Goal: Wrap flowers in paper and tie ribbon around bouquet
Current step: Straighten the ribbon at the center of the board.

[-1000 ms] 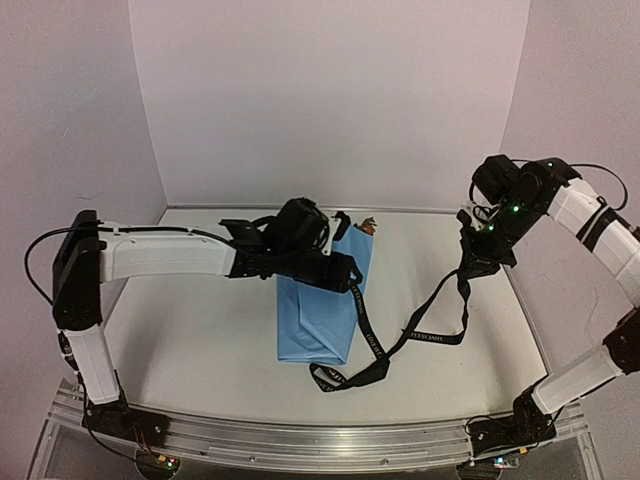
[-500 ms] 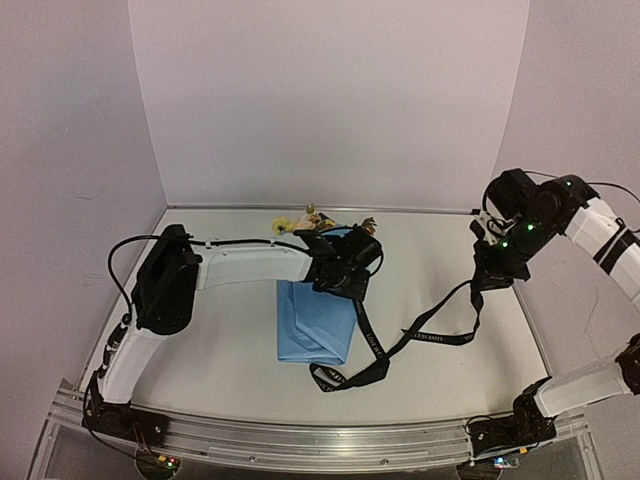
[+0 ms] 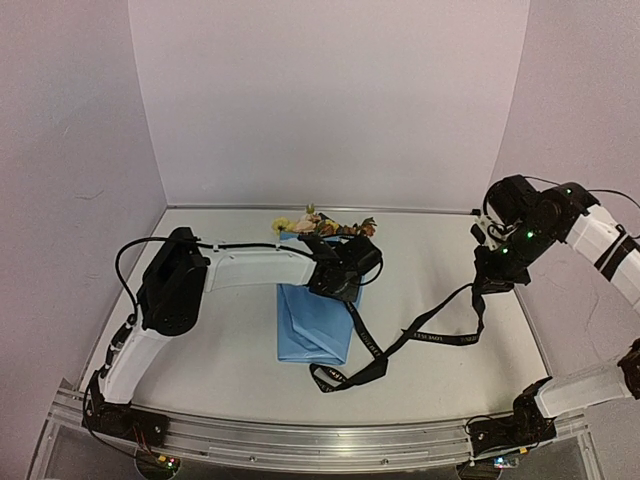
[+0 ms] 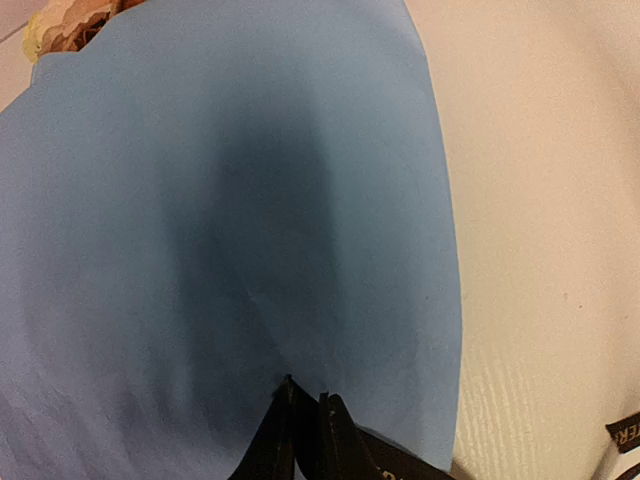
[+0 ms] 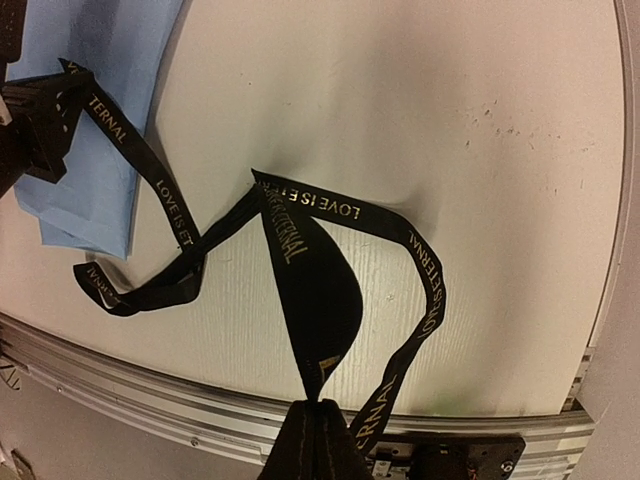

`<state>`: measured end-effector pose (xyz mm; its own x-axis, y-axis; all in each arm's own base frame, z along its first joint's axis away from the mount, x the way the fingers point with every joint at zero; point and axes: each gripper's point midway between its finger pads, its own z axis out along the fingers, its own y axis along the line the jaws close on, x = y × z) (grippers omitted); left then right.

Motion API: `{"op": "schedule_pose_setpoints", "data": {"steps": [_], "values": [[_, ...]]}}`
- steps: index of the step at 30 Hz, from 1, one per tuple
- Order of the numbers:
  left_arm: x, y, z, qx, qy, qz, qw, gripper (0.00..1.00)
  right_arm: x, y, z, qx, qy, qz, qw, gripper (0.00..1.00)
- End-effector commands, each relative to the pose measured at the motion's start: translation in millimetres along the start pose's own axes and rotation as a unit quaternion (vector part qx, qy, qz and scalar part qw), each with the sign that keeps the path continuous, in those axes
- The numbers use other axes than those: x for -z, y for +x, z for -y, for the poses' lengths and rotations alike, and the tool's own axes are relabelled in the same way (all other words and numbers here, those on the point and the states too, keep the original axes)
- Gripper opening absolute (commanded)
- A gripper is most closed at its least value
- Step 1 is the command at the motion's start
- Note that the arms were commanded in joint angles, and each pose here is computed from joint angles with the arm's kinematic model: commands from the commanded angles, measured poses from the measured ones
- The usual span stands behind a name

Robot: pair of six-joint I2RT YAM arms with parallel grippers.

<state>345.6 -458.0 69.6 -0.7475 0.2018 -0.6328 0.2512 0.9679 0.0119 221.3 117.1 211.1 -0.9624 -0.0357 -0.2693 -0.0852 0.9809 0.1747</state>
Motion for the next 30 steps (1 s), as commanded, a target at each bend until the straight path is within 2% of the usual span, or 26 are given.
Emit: {"op": "schedule_pose_setpoints", "data": {"steps": [1,3,9,14,17,22,25,30], "values": [[39,-34,-3,0.029,0.028,0.049,0.998,0.05,0,-3,9,0.015,0.025,0.018,0.999,0.00],[50,-41,-12,0.044,0.027,0.061,0.997,0.00,-1,-4,12,0.017,0.034,0.020,0.999,0.00],[99,-64,-76,0.125,0.019,0.108,0.986,0.00,0,-12,23,0.012,0.059,0.027,0.998,0.00],[122,-54,-187,0.214,-0.046,0.126,0.968,0.00,2,-23,48,-0.010,0.101,0.028,0.994,0.00],[140,-38,-267,0.274,-0.107,0.134,0.946,0.00,10,-28,68,-0.029,0.135,0.027,0.990,0.00],[177,-7,-391,0.362,-0.206,0.157,0.896,0.00,38,-38,89,-0.034,0.171,0.042,0.984,0.00],[210,-8,-429,0.383,-0.243,0.189,0.871,0.00,65,-48,97,-0.002,0.204,0.053,0.978,0.00],[245,-11,-462,0.392,-0.294,0.218,0.844,0.00,105,-67,102,0.070,0.245,0.066,0.965,0.00]]}}
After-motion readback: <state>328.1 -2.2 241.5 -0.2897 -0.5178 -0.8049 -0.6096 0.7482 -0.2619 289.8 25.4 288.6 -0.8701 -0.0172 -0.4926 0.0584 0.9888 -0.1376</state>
